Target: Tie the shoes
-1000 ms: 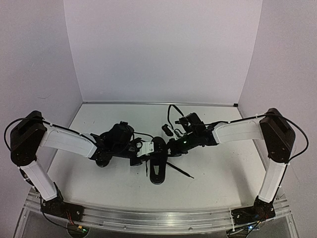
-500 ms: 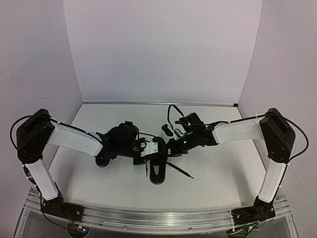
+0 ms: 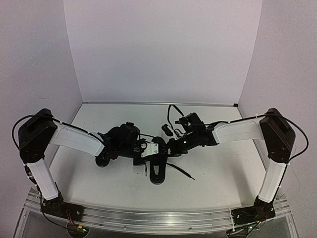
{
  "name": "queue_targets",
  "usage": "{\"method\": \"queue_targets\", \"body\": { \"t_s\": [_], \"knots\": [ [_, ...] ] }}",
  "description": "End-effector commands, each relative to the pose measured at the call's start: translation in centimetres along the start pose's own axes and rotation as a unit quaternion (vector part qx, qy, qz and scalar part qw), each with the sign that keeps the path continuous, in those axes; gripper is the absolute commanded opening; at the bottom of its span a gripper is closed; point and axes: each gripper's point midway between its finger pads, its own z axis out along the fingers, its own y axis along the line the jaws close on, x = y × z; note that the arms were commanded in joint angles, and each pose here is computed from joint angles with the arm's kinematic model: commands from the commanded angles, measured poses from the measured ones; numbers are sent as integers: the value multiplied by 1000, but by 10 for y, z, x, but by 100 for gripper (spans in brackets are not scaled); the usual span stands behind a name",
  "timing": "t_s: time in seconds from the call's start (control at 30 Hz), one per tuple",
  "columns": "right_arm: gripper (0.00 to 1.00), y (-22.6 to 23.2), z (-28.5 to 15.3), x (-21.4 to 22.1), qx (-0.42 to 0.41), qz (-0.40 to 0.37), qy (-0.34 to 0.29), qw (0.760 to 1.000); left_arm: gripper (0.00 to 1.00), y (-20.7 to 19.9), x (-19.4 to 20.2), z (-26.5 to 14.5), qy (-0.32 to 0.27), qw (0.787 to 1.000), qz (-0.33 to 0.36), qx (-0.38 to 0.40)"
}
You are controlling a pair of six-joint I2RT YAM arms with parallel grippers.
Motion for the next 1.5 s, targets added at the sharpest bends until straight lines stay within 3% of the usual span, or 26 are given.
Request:
{"method": "queue_targets", "body": {
  "t_s": [0.0, 0.37, 0.63, 1.03, 1.47],
  "knots": [
    [0, 19, -7, -18, -24, -20, -24, 999, 25, 7, -10, -4, -3, 1000, 8, -8],
    [0, 19, -7, -19, -25, -20, -24, 999, 25, 7, -12, -9, -8, 1000, 5, -8],
    [0, 21, -8, -20, -27, -22, -25, 999, 9, 16, -6, -1, 7, 1000, 0, -30],
    [0, 22, -10, -20, -28, -22, -26, 999, 0, 24, -23, -3, -25, 999, -24, -42],
    [0, 28, -10, -26, -40, -25, -36, 998, 0, 22, -14, 17, -29, 997, -59, -48]
  ]
}}
